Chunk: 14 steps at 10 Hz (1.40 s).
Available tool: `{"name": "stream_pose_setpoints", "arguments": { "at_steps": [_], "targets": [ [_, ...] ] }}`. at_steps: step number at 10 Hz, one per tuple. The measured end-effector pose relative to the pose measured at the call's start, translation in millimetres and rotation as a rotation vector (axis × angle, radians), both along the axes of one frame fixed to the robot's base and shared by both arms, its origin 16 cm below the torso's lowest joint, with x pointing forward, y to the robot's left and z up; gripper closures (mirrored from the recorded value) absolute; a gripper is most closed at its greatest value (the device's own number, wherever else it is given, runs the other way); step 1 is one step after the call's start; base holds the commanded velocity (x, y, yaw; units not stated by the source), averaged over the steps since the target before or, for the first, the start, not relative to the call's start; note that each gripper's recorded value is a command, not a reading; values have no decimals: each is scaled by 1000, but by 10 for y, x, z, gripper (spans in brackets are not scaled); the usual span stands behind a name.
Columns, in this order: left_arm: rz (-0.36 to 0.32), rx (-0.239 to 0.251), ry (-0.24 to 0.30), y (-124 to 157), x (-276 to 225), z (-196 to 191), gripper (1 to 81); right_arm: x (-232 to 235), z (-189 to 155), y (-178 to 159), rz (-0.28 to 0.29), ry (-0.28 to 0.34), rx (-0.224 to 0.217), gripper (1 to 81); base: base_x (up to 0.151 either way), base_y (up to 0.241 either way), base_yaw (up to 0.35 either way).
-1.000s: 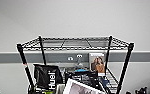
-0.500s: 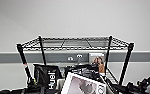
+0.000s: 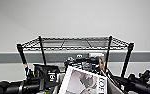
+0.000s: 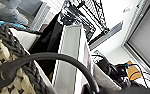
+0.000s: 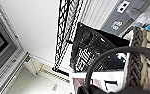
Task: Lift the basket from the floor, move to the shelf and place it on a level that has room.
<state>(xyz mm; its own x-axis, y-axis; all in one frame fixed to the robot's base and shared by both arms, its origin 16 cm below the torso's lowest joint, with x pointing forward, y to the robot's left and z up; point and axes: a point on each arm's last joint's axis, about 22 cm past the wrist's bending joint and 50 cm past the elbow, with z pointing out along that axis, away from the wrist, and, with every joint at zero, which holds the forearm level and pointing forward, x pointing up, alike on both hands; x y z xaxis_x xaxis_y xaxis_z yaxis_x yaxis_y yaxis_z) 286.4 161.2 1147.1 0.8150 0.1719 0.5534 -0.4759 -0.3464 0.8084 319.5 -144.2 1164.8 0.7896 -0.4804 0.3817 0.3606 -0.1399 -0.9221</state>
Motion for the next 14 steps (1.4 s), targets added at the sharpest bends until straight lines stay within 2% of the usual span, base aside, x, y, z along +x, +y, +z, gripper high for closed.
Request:
{"name": "stream_pose_setpoints", "arguments": {
  "at_steps": [5,8,11,14],
  "targets": [
    [-4,1,-17,4,-33,318,811,-66,382,24,26,-34,16,811,0,0,0],
    [-6,-3,-65,-10,-16,670,811,-67,745,15,38,-87,19,811,0,0,0],
    [-2,4,-70,-5,-37,877,811,-83,926,18,54,-87,19,811,0,0,0],
    [1,11,-93,-2,-60,1079,811,-93,1132,16,61,-113,23,811,0,0,0]
  ]
}}
